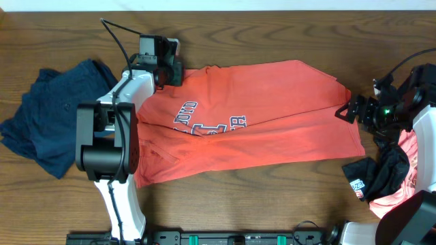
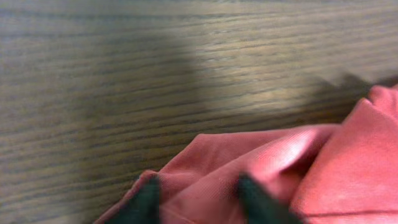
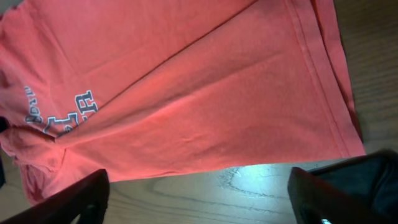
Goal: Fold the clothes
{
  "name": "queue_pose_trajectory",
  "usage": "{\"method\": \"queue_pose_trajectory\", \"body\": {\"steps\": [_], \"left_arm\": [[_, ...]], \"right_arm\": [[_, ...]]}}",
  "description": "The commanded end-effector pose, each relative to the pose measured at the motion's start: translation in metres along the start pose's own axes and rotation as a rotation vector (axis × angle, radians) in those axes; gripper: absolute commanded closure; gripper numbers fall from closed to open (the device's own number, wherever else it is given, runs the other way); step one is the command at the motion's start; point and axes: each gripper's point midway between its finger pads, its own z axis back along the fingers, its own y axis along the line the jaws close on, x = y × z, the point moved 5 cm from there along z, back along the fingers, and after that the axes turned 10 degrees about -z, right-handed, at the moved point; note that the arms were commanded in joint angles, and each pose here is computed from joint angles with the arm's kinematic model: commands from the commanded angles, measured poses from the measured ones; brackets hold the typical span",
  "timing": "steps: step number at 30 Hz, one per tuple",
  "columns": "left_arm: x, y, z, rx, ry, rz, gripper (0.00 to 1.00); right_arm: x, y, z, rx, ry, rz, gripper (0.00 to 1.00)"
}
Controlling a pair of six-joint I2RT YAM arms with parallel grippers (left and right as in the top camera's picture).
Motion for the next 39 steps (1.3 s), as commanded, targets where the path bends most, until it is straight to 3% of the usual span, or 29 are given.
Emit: {"method": "queue_pose_trajectory", "body": {"steps": [1,4,10,18,30,34,39], "left_arm": [[0.010,0.003,0.003,0.014,-0.025,-0.003,0.94],[0.010,0.002,0.007,0.013,-0.016,0.011,0.94],[0.031,0.005,0.052,0.027,-0.075,0.183,0.94],[0.044,-0.007,0.117,0.028,-0.107,0.258,0.94],[-0.006,-0.018,0.120,0.012,0.147,0.337,0.94],[-0.014,-0.020,0.118,0.011,0.176,0.343,0.94],[-0.020,-0.021,0.116,0.010,0.194,0.347,0.94]], "right_arm": [[0.001,0.004,0.003,0.017,-0.011,0.020,0.27],[0.001,0.004,0.003,0.016,-0.011,0.020,0.42],[0.005,-0.011,0.003,-0.133,-0.038,0.017,0.49],[0.025,0.003,-0.008,-0.246,-0.152,0.122,0.44],[0.108,0.066,-0.082,-0.153,-0.441,0.343,0.27],[0.133,0.068,-0.111,-0.137,-0.443,0.328,0.26],[0.159,0.073,-0.142,-0.140,-0.395,0.326,0.18]]}}
